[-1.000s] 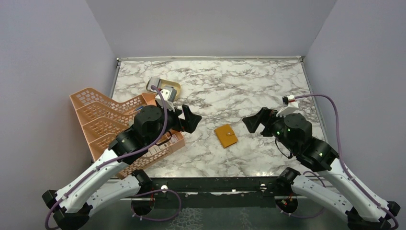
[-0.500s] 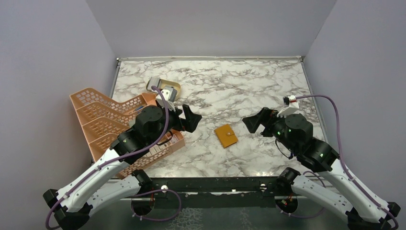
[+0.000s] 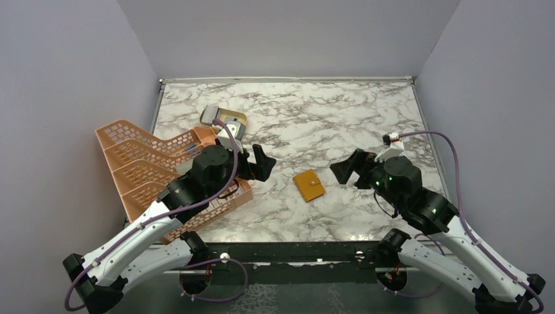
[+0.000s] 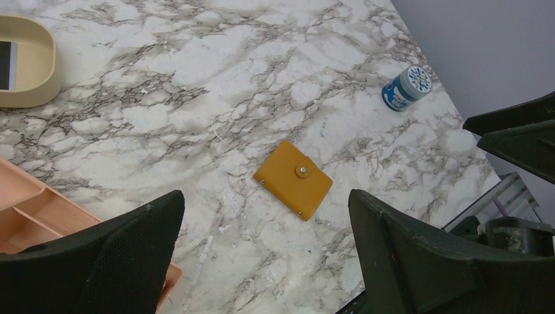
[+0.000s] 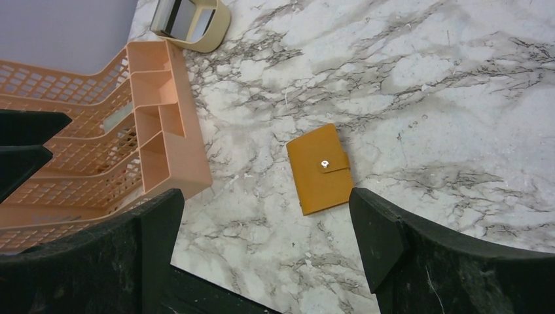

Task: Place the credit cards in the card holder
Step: Reset both arms

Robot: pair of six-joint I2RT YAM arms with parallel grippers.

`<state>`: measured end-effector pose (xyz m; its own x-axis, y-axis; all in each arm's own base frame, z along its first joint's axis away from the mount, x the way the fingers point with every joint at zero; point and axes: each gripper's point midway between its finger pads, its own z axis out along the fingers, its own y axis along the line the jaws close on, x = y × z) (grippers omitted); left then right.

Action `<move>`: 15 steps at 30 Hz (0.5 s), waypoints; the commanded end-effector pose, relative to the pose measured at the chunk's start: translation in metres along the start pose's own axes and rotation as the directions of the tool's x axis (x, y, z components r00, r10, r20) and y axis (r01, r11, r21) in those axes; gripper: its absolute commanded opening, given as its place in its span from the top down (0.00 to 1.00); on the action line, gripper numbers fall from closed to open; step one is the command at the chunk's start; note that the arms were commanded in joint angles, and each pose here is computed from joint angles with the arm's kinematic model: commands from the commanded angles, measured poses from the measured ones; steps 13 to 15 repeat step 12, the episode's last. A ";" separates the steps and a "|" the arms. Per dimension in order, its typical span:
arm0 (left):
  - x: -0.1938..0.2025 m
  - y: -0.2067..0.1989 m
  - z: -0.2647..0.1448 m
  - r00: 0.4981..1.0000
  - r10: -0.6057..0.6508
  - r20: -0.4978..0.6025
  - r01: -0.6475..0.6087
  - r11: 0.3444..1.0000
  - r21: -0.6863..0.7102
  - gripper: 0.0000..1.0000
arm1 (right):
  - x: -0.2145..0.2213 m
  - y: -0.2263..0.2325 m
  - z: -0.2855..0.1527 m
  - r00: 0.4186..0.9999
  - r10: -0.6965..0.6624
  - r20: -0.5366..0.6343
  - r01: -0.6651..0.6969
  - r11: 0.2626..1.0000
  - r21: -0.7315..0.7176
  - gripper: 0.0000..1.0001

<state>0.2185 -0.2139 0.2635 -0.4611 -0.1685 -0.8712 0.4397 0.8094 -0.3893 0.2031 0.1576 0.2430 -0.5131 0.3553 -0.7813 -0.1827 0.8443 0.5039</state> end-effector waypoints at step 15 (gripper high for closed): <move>-0.050 -0.017 -0.017 0.991 0.003 0.134 -0.009 0.999 0.043 0.01 | -0.048 0.022 -0.020 0.995 -0.010 0.101 0.013 0.999 -0.034 0.00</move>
